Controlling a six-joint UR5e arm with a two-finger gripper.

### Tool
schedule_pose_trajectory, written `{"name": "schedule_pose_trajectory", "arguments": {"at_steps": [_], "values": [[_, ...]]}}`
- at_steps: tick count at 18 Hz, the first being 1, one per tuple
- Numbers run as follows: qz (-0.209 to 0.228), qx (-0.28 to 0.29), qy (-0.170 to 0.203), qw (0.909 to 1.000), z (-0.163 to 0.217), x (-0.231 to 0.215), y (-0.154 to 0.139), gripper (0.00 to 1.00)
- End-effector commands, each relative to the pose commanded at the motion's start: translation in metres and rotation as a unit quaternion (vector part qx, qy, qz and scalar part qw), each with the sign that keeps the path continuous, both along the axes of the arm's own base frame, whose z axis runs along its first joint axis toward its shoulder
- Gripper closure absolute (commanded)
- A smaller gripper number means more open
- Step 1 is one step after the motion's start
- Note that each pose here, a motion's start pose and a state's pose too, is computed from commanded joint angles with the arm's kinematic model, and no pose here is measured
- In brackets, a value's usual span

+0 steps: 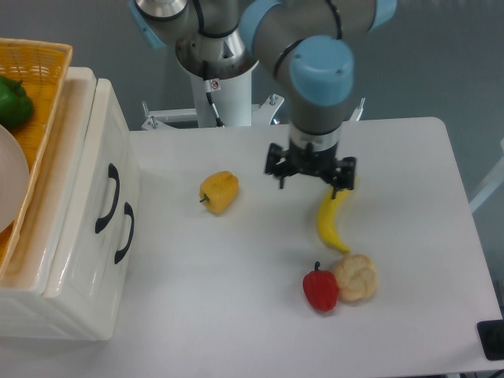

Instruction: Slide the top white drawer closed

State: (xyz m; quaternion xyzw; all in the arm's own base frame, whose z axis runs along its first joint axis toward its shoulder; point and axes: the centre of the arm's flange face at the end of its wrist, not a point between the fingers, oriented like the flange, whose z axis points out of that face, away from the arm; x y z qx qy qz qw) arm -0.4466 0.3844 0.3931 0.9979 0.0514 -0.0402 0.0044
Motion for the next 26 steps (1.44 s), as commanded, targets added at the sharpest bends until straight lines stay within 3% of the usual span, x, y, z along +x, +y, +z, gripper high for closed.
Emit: {"name": "schedule_pose_trajectory", "arguments": {"at_steps": [6, 12, 17, 23, 26], "values": [[-0.041, -0.023, 0.012, 0.9988, 0.004, -0.03, -0.035, 0.0], [-0.085, -0.033, 0.007, 0.9958, 0.003, -0.067, -0.095, 0.0], [-0.074, -0.032, 0.008, 0.9968, 0.003, -0.082, -0.12, 0.0], [-0.131, -0.039, 0.003, 0.9906, 0.004, -0.102, -0.16, 0.0], [-0.146, -0.04, 0.001, 0.9885, 0.003, -0.102, -0.163, 0.0]]}}
